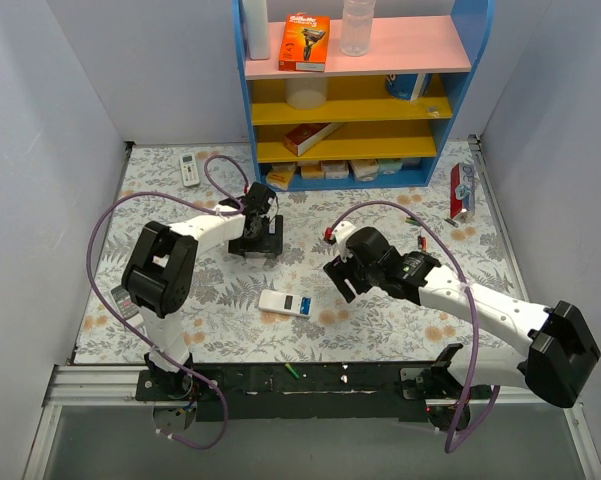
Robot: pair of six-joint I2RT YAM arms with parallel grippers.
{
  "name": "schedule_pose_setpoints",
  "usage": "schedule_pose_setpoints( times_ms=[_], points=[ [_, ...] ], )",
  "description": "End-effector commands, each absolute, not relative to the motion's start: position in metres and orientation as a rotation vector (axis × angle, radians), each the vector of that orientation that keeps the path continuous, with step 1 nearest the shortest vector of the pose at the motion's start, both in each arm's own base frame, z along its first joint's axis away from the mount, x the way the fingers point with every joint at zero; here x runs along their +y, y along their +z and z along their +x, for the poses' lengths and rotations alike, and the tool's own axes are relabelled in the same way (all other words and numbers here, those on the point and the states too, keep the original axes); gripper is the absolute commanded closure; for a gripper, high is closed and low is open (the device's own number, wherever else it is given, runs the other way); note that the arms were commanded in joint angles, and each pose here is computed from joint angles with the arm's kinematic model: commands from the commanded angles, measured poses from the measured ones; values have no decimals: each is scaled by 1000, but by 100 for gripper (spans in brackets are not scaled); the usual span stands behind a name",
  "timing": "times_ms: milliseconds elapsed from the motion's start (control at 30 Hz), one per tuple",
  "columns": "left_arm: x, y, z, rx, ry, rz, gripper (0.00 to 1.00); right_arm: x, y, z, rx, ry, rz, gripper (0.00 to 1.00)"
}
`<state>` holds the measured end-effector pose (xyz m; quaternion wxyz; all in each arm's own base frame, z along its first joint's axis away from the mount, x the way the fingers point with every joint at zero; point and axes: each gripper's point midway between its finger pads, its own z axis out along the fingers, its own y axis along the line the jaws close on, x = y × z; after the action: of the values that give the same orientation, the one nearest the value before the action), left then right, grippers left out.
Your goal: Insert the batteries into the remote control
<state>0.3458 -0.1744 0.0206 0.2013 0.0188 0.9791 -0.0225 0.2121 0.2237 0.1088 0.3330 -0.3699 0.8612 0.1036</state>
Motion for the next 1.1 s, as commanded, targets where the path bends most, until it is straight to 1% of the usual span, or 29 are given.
schedule_pose_setpoints(
  times_ms=[0,67,133,200,233,267,333,400,467,533,600,633,667,733,800,867,933,967,1000,1067],
  points=[
    [-199,19,322,2860,-255,14,12,214,119,219,2221,231,-884,20],
    [-207,21,304,2919,-321,-21,14,208,120,222,2216,202,-862,20],
    [-219,27,292,2946,-391,-97,14,205,124,224,2203,187,-841,20],
    [-241,36,275,2960,-495,-105,14,202,126,225,2194,178,-818,20],
    [-252,41,272,2959,-544,-170,14,199,126,227,2193,167,-800,20],
    [-270,47,264,2955,-628,-149,14,199,127,228,2187,167,-788,20],
    [-292,63,261,2923,-745,-234,13,194,127,229,2192,156,-750,21],
    [-323,82,257,2864,-916,-204,12,191,127,231,2194,155,-719,21],
    [-346,97,254,2809,-1013,-170,10,189,126,232,2203,153,-685,22],
    [-351,108,253,2770,-1039,-164,8,190,129,233,2194,180,-672,22],
    [-343,119,259,2704,-1013,-195,8,192,130,233,2186,198,-697,22],
    [-329,115,264,2670,-934,-234,8,196,129,231,2185,231,-723,22],
    [-317,131,269,2609,-921,-260,8,198,129,231,2175,237,-765,22],
    [-291,134,276,2565,-838,-307,8,209,128,229,2167,291,-835,21],
    [-256,132,278,2546,-749,-349,8,217,123,231,2146,305,-937,21],
    [-221,119,280,2552,-635,-423,7,227,131,238,2118,324,-963,21],
    [-203,122,278,2529,-600,-437,6,242,127,242,2096,367,-1040,18],
    [-187,121,282,2503,-524,-468,6,252,139,251,2072,378,-1029,18],
    [-181,122,279,2490,-506,-466,5,257,128,255,2104,373,-1052,18],
    [-172,121,276,2482,-465,-446,4,275,127,254,2097,445,-1116,16]
  ],
)
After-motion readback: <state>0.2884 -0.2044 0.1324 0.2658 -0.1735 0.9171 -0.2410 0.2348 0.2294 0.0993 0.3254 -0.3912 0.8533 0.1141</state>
